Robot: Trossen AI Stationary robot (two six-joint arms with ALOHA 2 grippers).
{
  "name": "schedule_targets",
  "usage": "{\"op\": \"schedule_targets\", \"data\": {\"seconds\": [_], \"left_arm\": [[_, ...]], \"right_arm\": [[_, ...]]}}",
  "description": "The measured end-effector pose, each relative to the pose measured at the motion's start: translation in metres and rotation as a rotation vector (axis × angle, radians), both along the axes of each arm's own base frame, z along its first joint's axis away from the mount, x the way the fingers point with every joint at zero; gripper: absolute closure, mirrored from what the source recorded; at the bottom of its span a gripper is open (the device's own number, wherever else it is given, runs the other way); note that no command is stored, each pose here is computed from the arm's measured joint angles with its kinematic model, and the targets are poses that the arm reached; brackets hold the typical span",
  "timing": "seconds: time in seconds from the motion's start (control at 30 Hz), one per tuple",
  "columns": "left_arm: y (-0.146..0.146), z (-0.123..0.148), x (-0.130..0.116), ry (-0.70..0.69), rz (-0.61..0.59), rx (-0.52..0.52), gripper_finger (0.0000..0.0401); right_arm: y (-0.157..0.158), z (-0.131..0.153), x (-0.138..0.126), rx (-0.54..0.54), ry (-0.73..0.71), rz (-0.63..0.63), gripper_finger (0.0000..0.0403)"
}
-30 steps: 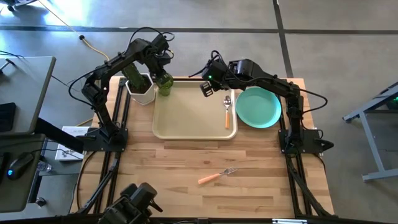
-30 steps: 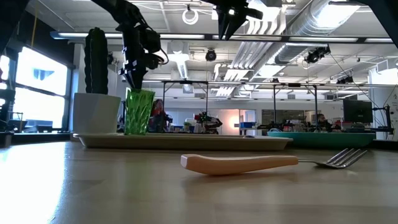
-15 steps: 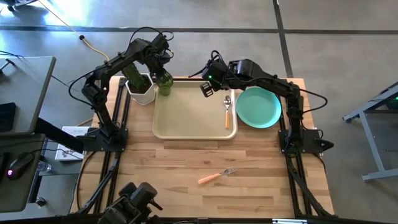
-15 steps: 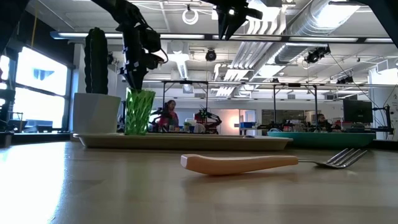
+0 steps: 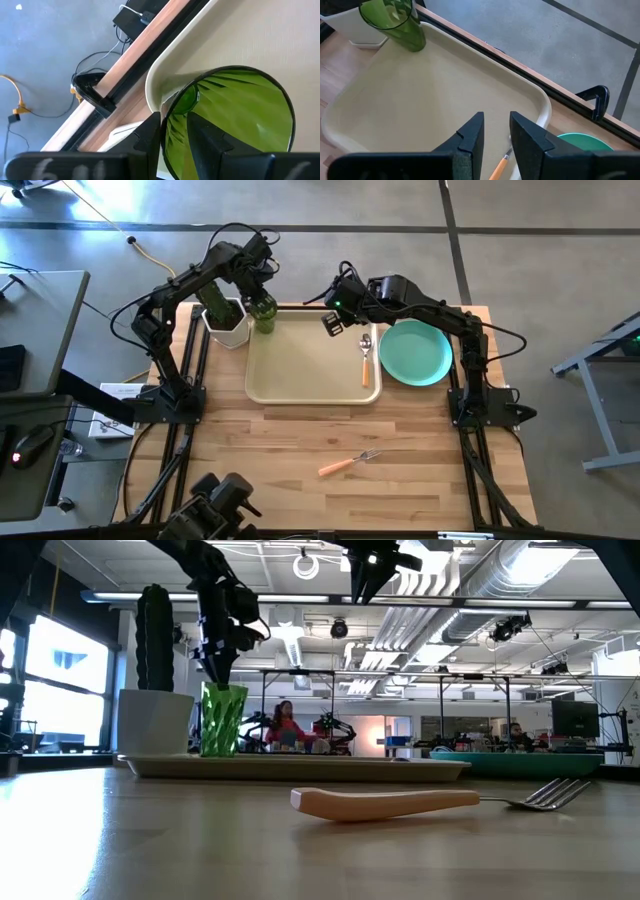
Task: Pick and place plate/cup/fork/spoon on tray
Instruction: Put the green cup on the white serving tray
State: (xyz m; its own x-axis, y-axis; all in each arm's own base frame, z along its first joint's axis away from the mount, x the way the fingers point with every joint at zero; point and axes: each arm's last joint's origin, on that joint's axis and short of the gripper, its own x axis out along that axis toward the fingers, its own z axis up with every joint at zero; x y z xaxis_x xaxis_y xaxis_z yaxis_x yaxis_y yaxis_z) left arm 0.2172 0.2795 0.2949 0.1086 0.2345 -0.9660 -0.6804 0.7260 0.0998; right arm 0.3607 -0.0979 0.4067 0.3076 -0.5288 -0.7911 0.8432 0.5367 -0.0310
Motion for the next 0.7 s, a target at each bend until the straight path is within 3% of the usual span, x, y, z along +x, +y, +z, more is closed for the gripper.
{"op": "schedule_targets", "data": {"seconds": [0.7], "left_arm": [[0.0019,0.0041,-0.0006,0.036,-0.009,0.047,0.0315]], "right_arm": [[0.0,0.0,0.0,0.0,0.0,0.0,0.0318]]}}
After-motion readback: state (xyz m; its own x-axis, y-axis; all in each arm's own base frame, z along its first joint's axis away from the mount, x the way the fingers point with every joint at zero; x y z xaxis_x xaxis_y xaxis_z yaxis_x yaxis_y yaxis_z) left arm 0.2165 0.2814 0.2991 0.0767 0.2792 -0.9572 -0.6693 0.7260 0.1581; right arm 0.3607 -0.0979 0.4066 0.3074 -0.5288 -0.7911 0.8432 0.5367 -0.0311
